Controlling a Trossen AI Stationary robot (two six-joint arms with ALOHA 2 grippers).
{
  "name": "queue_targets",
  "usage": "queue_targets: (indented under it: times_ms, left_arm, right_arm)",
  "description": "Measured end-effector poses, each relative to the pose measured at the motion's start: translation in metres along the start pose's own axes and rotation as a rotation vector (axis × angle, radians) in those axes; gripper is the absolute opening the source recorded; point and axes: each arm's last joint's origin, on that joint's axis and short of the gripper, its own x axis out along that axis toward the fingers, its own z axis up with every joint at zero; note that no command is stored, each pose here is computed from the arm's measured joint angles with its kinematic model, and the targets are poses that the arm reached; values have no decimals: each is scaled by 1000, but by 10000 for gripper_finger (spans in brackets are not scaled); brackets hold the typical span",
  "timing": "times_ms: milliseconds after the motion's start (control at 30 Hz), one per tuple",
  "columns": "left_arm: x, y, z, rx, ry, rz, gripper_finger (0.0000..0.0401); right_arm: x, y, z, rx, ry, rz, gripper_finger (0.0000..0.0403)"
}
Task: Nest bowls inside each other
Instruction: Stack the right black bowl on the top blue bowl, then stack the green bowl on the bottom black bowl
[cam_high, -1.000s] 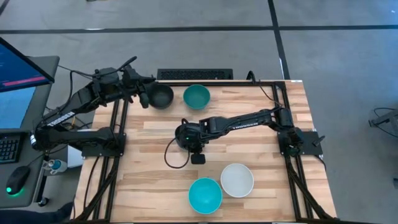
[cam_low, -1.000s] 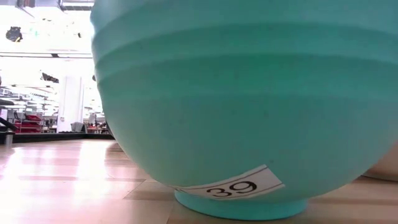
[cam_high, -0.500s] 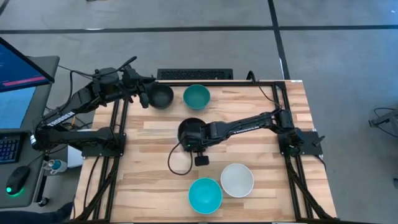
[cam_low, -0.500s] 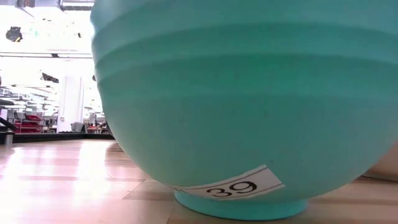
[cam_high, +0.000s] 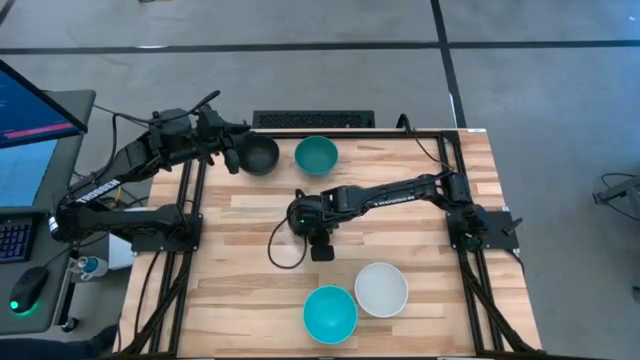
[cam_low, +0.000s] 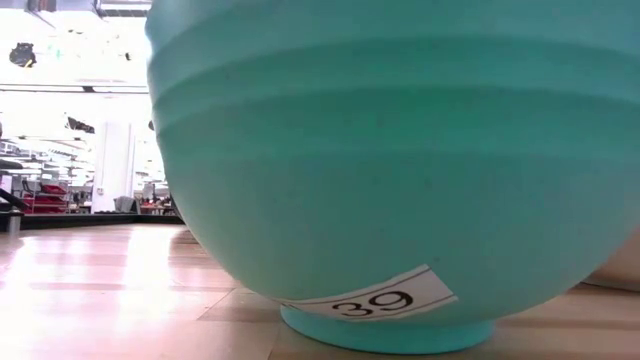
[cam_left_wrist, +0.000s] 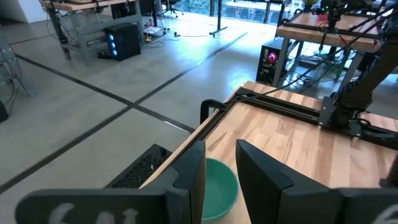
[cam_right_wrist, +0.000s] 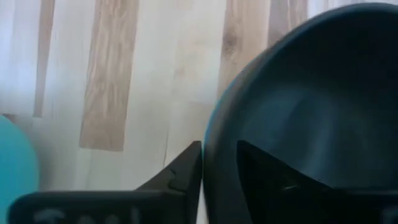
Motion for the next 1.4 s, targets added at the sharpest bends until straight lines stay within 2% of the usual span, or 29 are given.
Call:
queue_targets:
  times_ms: [267, 433, 733, 1033, 1100, 1233, 1400]
  left_arm:
    - [0, 0, 0, 0, 0, 0, 80]
    - [0, 0, 0, 0, 1, 1, 80]
    - [0, 0, 0, 13, 3, 2, 80]
    - [0, 0, -1, 14, 5, 16, 80]
    - [2, 1, -3, 16, 27, 50, 80]
    - [13, 6, -16, 30, 171, 146, 80]
    - [46, 9, -34, 26, 330, 88, 80]
  right_arm:
    - [-2, -14, -1, 48, -6, -8, 189]
    - [-9, -15, -3, 172, 3, 9, 201]
    - [-34, -11, 1, 160, -61, 14, 169]
    - [-36, -13, -5, 98, -4, 0, 125]
    - [-49, -18, -9, 93, 1, -14, 117]
    - [-91, -28, -8, 112, -114, -45, 105]
    - [-152, -39, -7, 127, -352, -90, 100]
